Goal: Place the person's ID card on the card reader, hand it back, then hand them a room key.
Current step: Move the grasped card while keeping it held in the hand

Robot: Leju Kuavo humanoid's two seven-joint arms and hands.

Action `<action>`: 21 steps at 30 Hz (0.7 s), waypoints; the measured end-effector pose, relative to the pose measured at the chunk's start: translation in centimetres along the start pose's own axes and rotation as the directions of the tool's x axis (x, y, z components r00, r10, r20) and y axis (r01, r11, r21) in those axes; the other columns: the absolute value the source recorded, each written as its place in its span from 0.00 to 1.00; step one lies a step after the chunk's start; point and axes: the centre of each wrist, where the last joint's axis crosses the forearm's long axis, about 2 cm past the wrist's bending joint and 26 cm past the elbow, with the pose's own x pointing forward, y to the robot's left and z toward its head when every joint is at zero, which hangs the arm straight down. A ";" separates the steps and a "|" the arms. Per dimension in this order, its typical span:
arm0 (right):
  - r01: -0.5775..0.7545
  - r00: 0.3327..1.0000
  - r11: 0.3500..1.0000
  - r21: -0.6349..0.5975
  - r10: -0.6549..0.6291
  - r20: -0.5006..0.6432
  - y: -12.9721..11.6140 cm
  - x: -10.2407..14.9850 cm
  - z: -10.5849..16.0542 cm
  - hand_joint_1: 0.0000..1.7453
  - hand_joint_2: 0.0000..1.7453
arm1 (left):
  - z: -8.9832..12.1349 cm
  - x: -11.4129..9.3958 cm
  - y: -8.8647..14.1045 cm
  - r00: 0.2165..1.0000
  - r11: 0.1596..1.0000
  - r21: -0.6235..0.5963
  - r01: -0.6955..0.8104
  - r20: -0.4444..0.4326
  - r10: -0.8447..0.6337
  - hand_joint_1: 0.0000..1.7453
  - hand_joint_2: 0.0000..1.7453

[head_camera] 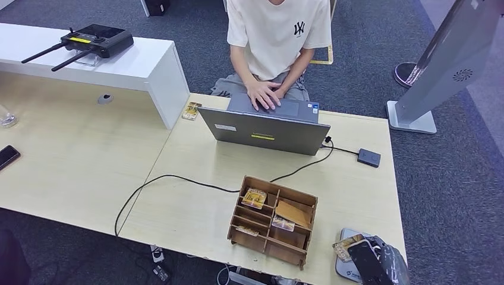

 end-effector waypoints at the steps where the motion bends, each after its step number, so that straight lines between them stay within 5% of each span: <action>1: 0.000 1.000 1.000 0.000 0.000 -0.002 0.0 0.0 0.0 1.00 1.00 | 0.0 0.0 0.0 1.000 1.000 0.000 0.000 0.000 0.000 0.00 1.00; 21: -0.094 0.995 0.995 -0.017 0.094 -0.021 -0.1 0.2 -0.3 1.00 1.00 | 0.0 -0.1 0.0 1.000 1.000 -0.001 -0.013 -0.005 0.013 0.00 1.00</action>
